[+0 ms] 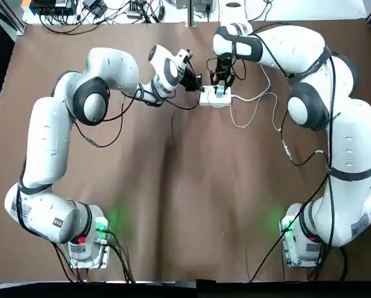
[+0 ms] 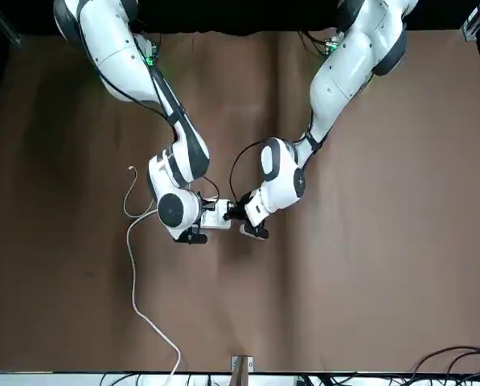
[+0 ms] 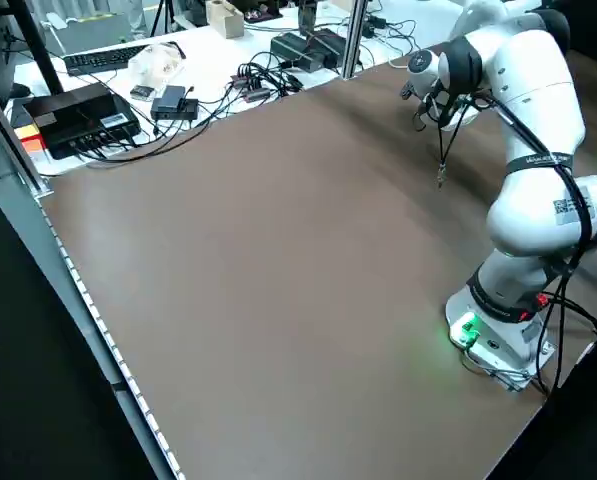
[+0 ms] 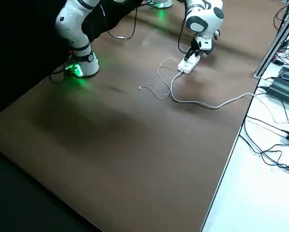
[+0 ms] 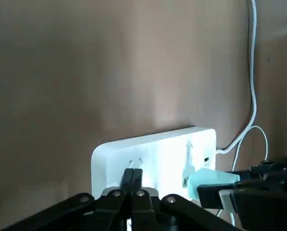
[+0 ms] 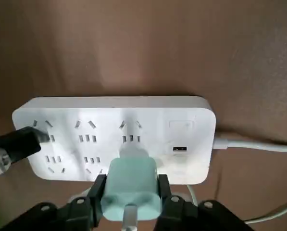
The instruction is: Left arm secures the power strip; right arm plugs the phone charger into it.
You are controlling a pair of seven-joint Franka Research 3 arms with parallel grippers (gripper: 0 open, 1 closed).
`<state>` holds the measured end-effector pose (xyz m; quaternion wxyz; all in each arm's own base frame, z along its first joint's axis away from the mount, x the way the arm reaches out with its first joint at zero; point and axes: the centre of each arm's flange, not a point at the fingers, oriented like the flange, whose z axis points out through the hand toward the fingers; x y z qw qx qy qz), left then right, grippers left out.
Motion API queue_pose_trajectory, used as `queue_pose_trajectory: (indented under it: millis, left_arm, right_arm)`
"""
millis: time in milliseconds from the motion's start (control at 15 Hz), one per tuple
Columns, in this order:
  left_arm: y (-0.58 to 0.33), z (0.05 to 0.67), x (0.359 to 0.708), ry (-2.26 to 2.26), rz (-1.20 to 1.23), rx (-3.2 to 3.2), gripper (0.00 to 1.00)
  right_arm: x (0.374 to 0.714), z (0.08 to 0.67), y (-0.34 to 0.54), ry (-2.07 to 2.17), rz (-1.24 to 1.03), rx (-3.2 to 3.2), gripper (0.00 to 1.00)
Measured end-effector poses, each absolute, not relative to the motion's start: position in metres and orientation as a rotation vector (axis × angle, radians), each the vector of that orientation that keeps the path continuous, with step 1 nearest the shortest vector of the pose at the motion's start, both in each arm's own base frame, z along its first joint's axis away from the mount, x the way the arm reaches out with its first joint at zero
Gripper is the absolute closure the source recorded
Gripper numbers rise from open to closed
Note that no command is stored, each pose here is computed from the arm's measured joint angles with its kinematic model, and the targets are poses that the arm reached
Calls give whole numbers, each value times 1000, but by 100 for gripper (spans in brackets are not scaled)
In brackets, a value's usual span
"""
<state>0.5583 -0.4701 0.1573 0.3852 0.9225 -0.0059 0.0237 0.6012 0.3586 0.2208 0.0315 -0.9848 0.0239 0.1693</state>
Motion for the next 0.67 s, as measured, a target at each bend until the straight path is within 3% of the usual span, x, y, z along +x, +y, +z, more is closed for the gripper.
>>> queue_pose_trajectory:
  millis: [667]
  left_arm:
    - [-470, 157, 558, -15, 61, 2350, 99]
  right_arm:
    - [602, 220, 359, 75, 514, -3035, 52]
